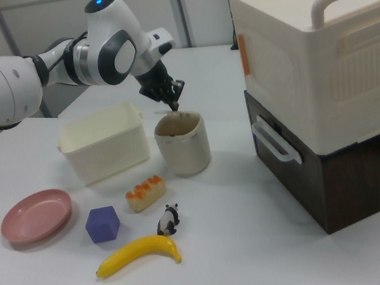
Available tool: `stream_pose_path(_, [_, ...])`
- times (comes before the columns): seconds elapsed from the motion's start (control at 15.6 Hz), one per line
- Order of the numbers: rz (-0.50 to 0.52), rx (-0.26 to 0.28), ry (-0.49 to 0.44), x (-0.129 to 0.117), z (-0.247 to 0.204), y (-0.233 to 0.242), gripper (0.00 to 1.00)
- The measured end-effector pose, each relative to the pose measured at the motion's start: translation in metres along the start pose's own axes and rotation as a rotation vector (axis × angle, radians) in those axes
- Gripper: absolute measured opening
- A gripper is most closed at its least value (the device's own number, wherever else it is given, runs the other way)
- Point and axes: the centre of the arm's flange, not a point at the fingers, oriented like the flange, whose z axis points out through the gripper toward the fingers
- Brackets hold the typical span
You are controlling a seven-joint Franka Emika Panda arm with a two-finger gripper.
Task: Close the trash can
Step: 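Lift the gripper up off the closed lid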
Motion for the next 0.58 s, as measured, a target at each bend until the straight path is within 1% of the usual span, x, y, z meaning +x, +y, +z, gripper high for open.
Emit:
stream_pose_path(0.13, [-0.013, 0.005, -0.058, -0.007, 0.007, -0.001, 0.01])
stream_pose_path(0.32, [-0.018, 0.012, -0.117, -0.016, 0.019, -0.003, 0.01])
stream_pose_path(0.45, [-0.021, 0.016, -0.148, -0.024, 0.034, -0.006, 0.01])
stream_pose_path(0.58, [-0.021, 0.017, -0.154, -0.026, 0.04, -0.006, 0.01])
